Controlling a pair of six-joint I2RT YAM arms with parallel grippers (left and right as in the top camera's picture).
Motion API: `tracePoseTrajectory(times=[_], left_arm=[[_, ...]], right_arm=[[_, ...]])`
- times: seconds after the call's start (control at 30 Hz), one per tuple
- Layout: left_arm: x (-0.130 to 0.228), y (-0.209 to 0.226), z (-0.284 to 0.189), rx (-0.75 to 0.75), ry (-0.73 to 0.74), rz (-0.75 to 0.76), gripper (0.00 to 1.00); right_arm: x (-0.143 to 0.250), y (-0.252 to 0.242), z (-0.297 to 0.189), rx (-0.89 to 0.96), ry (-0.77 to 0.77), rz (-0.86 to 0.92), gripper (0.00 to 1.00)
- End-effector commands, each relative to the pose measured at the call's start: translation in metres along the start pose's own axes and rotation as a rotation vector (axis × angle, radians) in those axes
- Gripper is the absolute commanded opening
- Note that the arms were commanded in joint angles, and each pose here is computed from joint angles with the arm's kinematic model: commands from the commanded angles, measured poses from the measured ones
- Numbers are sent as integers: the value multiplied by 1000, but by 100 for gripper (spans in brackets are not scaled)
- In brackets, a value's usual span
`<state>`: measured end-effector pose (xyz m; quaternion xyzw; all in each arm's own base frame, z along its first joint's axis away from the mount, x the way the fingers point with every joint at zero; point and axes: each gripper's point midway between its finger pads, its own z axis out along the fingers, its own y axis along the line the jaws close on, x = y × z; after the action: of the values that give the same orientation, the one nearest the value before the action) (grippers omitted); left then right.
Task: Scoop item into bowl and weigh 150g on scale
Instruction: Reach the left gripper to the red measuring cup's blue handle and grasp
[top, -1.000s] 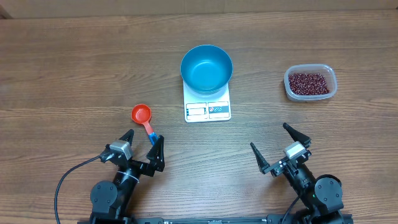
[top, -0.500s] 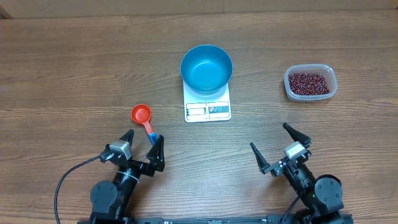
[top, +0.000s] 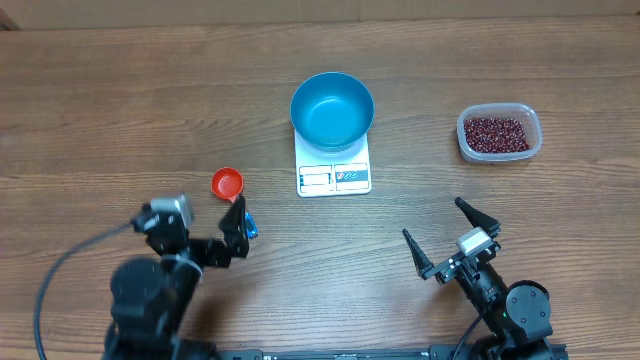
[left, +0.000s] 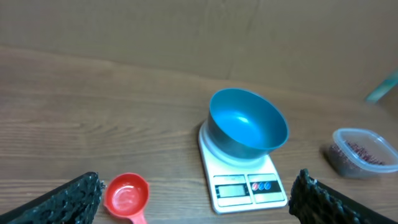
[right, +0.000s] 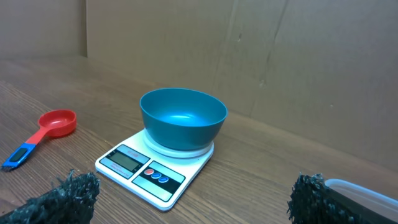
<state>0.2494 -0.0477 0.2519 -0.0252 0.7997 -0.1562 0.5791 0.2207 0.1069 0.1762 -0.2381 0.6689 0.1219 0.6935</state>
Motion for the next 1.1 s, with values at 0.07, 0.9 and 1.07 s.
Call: tracePoseTrajectory(times=[0.07, 0.9, 1.07], left_arm=[[-33, 6, 18, -99, 106, 54, 100], [-14, 29, 77, -252, 516, 29, 100], [-3, 32, 86, -260, 555, 27, 100]], right_arm=[[3, -3, 0, 15, 0, 3, 100], [3, -3, 0, 15, 0, 3, 100], [3, -3, 0, 15, 0, 3, 100]])
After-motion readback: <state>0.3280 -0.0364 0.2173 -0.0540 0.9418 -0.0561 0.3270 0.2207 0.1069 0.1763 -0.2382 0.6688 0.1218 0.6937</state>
